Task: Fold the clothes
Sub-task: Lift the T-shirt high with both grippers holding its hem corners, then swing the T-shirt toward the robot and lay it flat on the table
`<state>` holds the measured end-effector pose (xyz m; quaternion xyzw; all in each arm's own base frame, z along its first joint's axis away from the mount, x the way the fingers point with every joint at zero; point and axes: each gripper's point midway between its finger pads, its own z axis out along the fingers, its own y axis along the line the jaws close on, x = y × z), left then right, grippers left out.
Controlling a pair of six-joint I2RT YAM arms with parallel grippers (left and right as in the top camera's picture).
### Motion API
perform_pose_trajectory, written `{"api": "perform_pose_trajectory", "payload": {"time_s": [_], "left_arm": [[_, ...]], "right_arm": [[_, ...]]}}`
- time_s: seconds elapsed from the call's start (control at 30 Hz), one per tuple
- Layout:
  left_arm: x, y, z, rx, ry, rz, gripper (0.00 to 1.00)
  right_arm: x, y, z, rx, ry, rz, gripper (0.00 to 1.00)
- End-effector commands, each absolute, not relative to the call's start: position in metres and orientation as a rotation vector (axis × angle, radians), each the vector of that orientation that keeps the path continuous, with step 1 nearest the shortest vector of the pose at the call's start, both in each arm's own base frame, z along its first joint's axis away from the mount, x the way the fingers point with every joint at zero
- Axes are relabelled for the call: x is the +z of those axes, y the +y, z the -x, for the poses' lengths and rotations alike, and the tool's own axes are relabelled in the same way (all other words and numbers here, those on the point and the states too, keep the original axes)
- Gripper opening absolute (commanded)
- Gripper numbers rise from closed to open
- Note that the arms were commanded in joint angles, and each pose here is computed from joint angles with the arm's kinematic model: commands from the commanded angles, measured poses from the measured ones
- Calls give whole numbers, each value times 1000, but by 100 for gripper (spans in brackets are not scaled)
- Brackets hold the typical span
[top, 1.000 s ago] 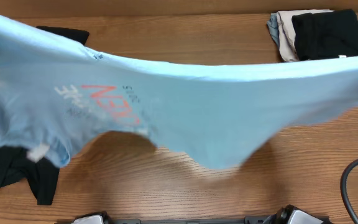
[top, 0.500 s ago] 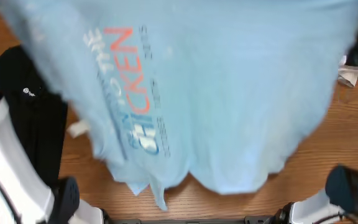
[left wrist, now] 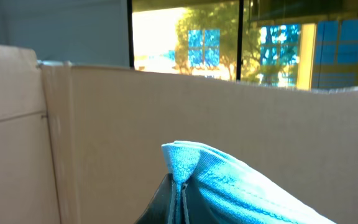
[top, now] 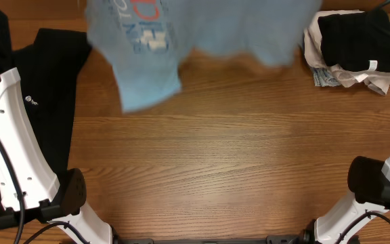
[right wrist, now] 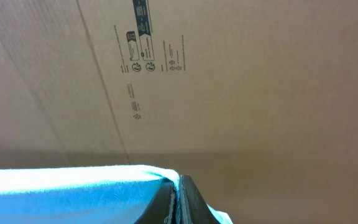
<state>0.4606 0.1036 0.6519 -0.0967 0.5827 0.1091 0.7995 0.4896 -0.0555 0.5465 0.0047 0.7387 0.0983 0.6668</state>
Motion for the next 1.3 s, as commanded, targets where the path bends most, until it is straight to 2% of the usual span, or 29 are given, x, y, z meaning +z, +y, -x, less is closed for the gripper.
{"api": "perform_pose_trajectory", "payload": {"time_s": [0.0,0.17,0.3,0.43,0.53,0.77,1.13,1.27], "left_arm": [[670,110,-436,281,1211,215,4],[620,117,-470,313,1385,199,4],[554,124,-507,312,1583,200,4],[472,123,-531,282,1844,188,4],[429,113,-532,211,1993,159,4],[388,91,-496,57,2218,199,4],[370,83,-403,92,2480,261,4],[371,78,-388,70,2505,276,4]], "right_arm": [[543,-66,-489,201,1678,-48,4],[471,-63,-524,307,1853,-56,4],[406,-66,-548,371,1994,-93,4],[360,-67,-555,387,2099,-105,4],[345,-66,-550,384,2154,-91,4],[323,-67,-520,457,2284,-104,4],[323,-71,-457,513,2435,-222,4],[325,-72,-427,463,2508,-279,4]]}}
